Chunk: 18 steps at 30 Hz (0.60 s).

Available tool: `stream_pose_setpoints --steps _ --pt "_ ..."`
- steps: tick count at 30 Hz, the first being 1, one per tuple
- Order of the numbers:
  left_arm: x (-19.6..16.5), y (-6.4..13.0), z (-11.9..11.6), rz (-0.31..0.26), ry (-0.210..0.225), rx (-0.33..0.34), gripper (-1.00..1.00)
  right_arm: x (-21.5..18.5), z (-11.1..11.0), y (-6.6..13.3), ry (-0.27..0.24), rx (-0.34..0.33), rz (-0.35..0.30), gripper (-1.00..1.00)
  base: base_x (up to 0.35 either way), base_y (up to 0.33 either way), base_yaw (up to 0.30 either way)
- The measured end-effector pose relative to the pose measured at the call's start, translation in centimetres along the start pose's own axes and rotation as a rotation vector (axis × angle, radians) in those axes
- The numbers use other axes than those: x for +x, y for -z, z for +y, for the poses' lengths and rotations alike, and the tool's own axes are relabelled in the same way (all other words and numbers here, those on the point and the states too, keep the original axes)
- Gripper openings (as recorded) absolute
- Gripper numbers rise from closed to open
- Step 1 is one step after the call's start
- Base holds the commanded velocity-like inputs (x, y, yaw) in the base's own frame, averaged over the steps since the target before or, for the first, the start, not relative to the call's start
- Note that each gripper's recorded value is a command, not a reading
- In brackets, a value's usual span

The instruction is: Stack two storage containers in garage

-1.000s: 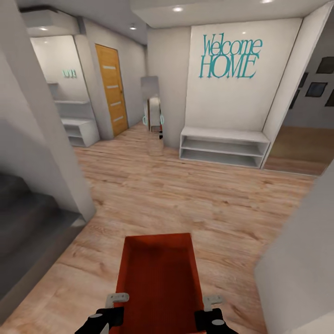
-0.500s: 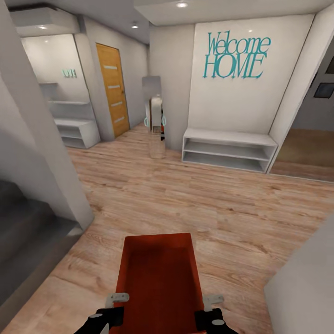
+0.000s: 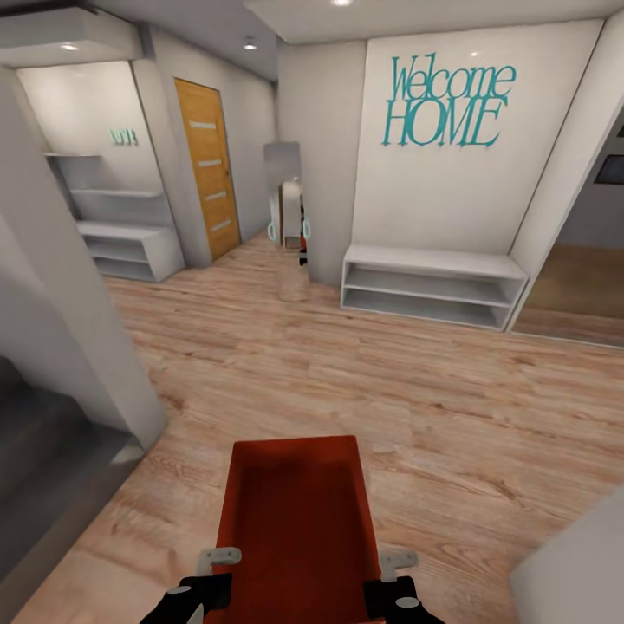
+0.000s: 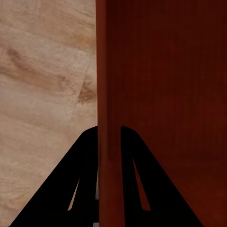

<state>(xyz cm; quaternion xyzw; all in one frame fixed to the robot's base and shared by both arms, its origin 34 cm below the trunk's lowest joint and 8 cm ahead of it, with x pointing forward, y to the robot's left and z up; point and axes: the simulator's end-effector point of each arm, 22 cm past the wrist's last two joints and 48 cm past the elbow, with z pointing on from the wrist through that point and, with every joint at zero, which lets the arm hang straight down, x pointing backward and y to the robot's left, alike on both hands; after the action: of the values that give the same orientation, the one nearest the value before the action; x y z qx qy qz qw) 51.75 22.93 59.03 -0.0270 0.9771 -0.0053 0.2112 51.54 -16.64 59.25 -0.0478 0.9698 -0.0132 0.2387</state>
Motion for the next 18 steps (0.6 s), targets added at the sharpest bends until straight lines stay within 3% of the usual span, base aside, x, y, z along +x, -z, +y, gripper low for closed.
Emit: stream_pose_setpoints --steps 18 --pt "0.00 0.00 -0.01 0.000 0.000 0.000 -1.00 -0.02 -0.01 0.00 0.000 0.000 0.000 -1.00 0.325 0.000 0.000"
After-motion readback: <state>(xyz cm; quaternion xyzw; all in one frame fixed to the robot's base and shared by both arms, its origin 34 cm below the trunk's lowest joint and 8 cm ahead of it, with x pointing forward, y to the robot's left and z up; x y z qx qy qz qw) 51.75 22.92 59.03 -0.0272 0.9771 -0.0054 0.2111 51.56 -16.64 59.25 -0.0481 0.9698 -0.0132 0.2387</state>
